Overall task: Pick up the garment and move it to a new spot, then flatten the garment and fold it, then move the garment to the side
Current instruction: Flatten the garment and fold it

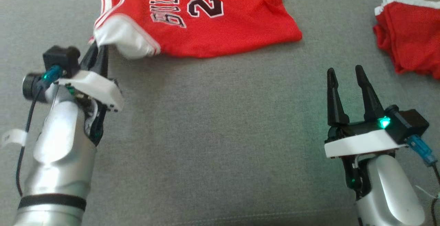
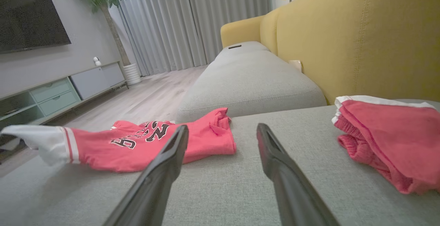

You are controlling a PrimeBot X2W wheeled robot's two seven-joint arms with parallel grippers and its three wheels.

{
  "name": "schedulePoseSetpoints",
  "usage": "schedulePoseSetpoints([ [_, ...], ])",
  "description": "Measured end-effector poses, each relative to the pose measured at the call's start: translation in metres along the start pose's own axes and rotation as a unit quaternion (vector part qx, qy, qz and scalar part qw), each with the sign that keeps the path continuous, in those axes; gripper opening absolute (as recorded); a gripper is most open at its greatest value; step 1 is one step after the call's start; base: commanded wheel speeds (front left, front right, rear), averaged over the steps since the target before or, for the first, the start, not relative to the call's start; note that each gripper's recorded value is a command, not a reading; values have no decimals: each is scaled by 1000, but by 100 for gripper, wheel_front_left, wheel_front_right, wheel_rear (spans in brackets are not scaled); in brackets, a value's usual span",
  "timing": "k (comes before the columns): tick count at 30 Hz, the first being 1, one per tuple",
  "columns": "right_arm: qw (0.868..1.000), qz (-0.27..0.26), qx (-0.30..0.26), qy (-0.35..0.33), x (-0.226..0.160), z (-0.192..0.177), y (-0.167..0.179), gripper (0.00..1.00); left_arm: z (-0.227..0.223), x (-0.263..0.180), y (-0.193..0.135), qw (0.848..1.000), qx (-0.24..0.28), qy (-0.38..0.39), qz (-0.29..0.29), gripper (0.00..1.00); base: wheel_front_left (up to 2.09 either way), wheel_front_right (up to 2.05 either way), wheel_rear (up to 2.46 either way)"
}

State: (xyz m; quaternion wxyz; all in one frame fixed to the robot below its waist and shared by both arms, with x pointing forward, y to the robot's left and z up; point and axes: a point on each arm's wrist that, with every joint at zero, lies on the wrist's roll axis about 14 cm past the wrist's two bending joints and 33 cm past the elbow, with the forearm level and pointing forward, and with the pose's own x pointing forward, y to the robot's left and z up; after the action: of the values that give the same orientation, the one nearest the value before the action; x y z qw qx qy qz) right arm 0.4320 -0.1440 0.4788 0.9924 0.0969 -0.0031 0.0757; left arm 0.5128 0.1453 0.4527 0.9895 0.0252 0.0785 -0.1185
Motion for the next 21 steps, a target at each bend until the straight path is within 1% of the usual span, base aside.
schedulePoseSetpoints([
  [2,1000,5,1,-4,0,3,4,100,31,-3,-4,999,-1,-51,-5,0,0,0,0],
  [4,1000,13,1,-12,1,9,10,100,52,-19,-8,996,0,-93,-8,0,0,0,0],
  [5,1000,16,1,-14,1,11,12,100,55,-25,-9,995,0,-100,-8,0,0,0,0],
  [15,999,32,6,-18,-12,16,27,100,54,-73,-9,994,2,-113,0,0,0,0,0],
  [21,999,41,9,-33,-13,27,34,100,23,-103,-16,997,-7,-78,1,0,0,0,0],
])
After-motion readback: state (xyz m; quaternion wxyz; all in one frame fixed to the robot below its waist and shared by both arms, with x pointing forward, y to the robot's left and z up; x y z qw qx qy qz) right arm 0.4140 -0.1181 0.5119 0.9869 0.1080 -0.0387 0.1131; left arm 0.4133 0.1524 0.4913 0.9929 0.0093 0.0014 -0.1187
